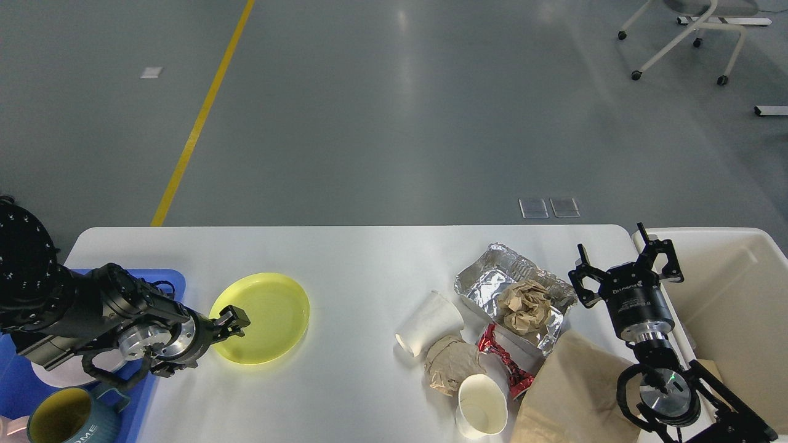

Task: Tidy desktop
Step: 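Lower the left gripper to the yellow plate rim and grasp it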

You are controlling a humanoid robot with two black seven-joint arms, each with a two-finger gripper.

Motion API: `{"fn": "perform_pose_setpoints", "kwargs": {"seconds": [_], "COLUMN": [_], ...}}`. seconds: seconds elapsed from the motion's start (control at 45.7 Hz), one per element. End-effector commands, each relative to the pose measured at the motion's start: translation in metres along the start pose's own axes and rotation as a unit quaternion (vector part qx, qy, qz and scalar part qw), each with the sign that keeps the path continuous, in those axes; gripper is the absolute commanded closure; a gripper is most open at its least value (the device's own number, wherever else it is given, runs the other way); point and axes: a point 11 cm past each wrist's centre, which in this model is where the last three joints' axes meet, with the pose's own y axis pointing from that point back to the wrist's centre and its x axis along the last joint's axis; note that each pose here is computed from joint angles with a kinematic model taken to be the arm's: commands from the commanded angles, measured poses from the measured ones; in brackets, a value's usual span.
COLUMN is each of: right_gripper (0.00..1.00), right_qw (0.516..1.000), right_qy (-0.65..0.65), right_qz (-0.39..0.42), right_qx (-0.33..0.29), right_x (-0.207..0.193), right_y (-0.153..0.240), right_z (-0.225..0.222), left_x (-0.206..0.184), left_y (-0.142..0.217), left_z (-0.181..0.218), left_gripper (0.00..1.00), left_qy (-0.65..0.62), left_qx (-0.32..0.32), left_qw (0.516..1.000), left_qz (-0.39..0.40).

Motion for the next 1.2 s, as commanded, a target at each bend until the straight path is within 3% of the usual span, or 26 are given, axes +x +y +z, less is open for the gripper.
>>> {"fn": "perform_pose_setpoints", "kwargs": {"seconds": [0.0,0.262,0.765,1.181], "right_gripper": [0.00,0.00,0.00,0.00], "right_qw": [1.000,1.000,1.000,1.000], "right_qy": [0.000,0.000,0.000,0.000], "right_qz": [0.000,0.000,0.000,0.000], "right_qx": [0.000,0.000,0.000,0.000], "right_x": [0.000,0.000,0.000,0.000], "right_y": [-0.001,0.000,0.000,0.000], "right_z": [0.000,0.000,0.000,0.000], "left_x": [-0.001,0.000,-0.003,-0.010], "left_y": [-0.002,-0.002,-0.008,-0.010], "left_z": [0.001,-0.001,-0.001,-0.002], "left_gripper": [0.12,0.35,0.45,0.70], "left_qy": [0.015,0.067,0.152,0.148], "left_qx": [-0.004,-0.006,-0.014,-0.019], "left_qw": [1.000,0.998,0.988,0.988], "left_qz": [0.002,-0.001,-0.008,-0.038]}}
